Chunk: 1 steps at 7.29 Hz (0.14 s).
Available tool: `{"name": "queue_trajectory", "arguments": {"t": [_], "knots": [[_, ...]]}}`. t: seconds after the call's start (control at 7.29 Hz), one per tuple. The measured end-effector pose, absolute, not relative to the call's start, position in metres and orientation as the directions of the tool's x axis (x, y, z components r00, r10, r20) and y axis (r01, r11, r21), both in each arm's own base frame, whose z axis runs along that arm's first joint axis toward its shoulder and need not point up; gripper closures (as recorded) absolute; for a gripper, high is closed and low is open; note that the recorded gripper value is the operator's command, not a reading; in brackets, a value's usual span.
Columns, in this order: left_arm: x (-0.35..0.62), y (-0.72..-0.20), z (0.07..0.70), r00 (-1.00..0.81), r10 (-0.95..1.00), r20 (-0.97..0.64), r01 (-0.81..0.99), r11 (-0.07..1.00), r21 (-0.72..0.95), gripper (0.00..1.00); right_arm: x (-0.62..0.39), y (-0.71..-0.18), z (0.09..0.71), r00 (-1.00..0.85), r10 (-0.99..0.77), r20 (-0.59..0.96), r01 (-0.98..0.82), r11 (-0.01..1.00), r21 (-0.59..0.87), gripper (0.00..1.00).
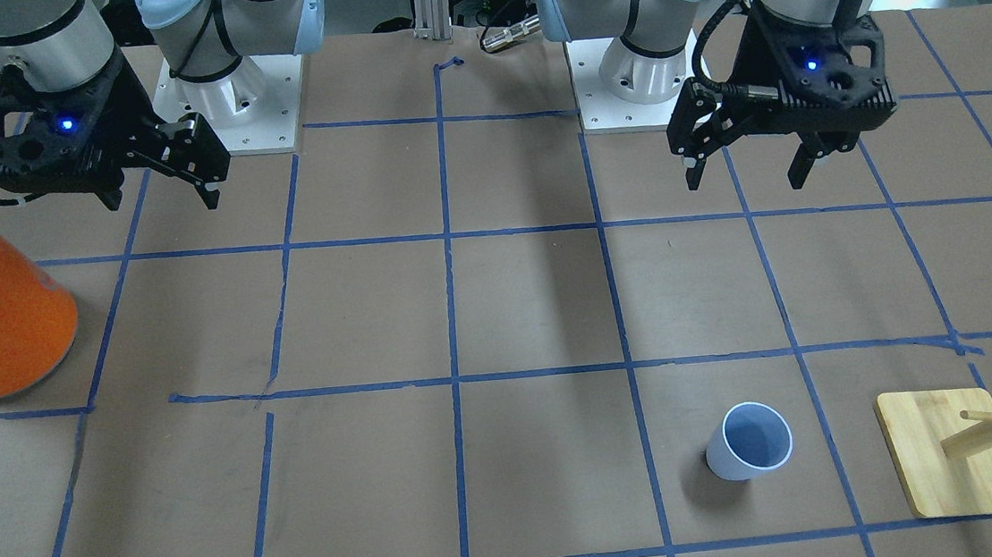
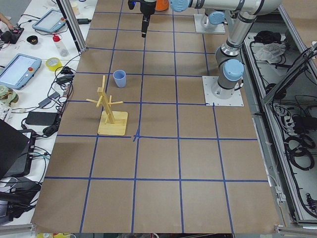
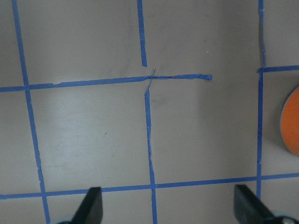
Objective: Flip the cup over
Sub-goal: 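Set the cup upright, open the left gripper and raise it away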
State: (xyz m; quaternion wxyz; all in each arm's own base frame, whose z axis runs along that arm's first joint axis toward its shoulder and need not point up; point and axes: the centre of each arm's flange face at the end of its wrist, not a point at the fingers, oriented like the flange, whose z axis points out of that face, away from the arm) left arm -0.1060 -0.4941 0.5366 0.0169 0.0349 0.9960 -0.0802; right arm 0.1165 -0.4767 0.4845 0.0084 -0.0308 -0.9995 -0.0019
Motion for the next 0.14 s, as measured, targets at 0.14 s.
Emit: {"name": "queue_trajectory", "arguments": {"t": [0.14], "knots": [[-0.1064,-0.4947,0.538,-0.998,0.049,-0.036,0.054,0.986,-0.159,0.0,0.1165,-0.4768,0.4845,-0.998,0.062,0.017,0.062,0.998,0.003,0.0]]}}
